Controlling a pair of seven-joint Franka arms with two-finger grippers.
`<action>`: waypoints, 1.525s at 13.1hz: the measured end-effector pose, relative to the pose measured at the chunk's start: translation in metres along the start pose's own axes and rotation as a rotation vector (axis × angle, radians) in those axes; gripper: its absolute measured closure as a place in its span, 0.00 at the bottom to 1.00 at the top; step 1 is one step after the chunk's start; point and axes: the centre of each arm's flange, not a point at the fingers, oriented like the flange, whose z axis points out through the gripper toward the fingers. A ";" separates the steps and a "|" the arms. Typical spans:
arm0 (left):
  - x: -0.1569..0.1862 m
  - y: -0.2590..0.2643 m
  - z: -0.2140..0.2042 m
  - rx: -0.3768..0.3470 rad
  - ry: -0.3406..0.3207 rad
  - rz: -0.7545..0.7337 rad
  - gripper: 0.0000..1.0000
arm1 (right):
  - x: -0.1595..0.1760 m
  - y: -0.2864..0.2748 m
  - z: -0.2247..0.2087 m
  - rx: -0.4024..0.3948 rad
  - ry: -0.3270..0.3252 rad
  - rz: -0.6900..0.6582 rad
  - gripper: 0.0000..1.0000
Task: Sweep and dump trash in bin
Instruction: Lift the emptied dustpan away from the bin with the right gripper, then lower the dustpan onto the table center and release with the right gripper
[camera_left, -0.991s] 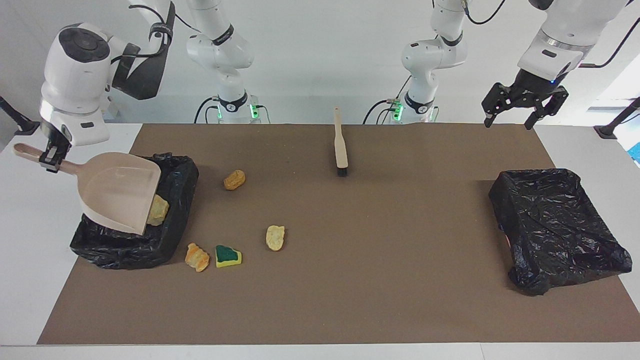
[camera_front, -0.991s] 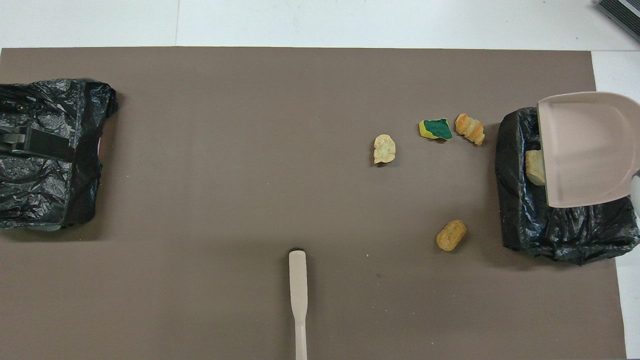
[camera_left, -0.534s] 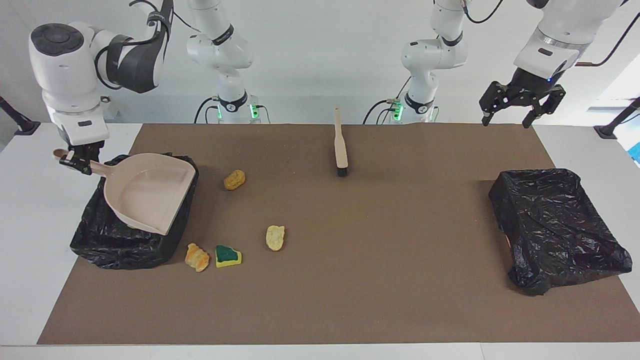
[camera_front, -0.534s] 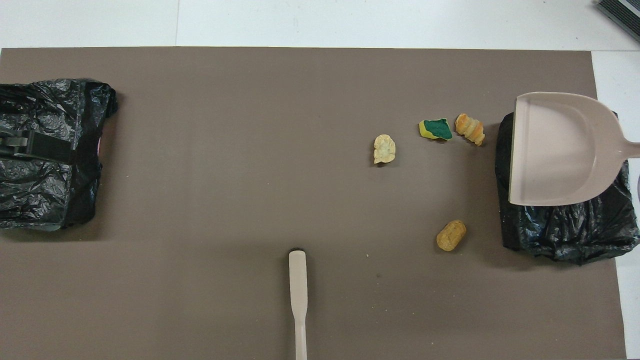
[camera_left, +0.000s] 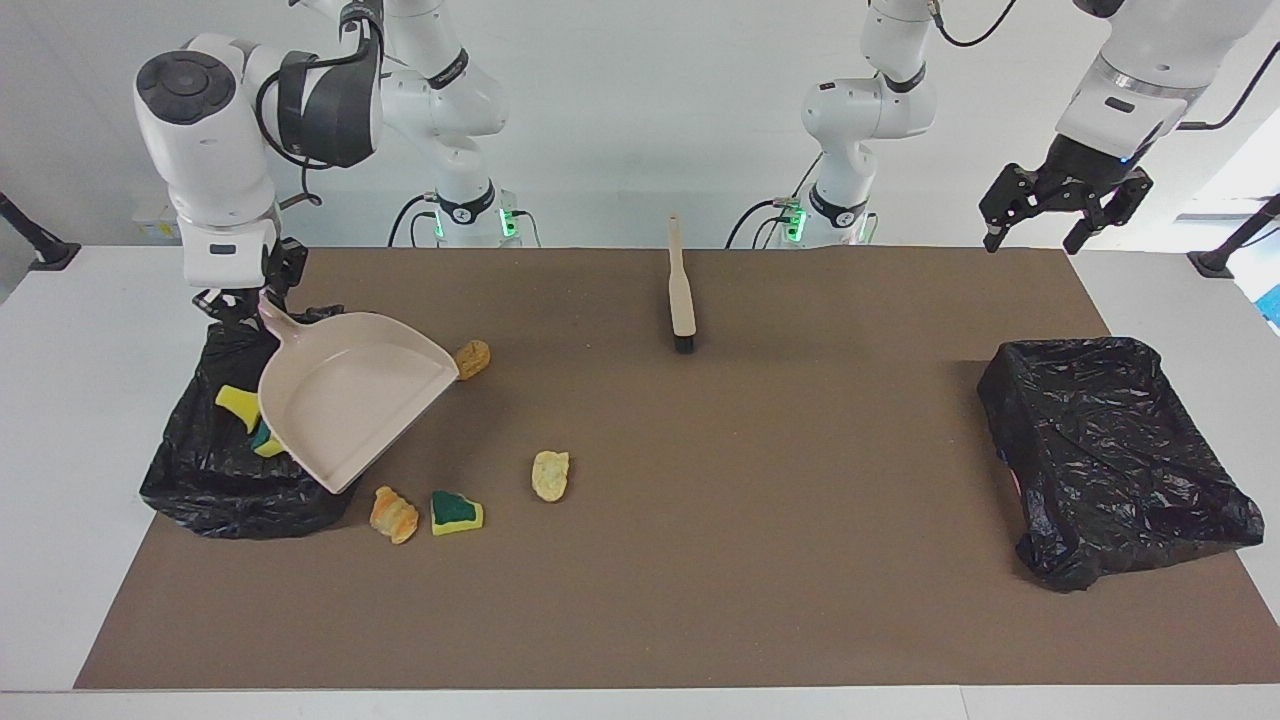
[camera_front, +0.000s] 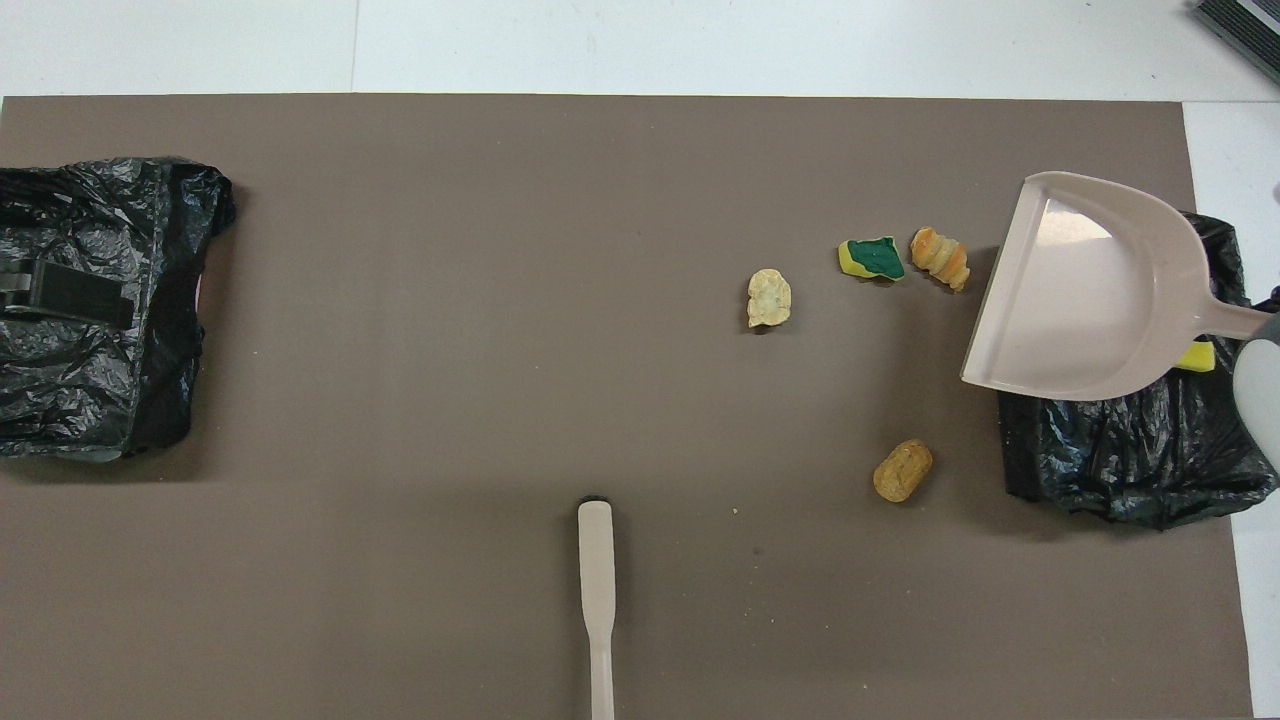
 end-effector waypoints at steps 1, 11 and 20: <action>0.000 0.000 0.000 0.000 0.000 0.000 0.00 | 0.008 -0.011 -0.002 0.024 0.008 0.100 0.69; 0.000 -0.001 0.000 0.000 0.000 -0.001 0.00 | 0.164 -0.167 -0.004 0.211 0.061 0.527 0.69; 0.000 -0.001 0.000 0.000 0.000 -0.002 0.00 | 0.329 -0.299 0.049 0.244 0.123 0.772 0.69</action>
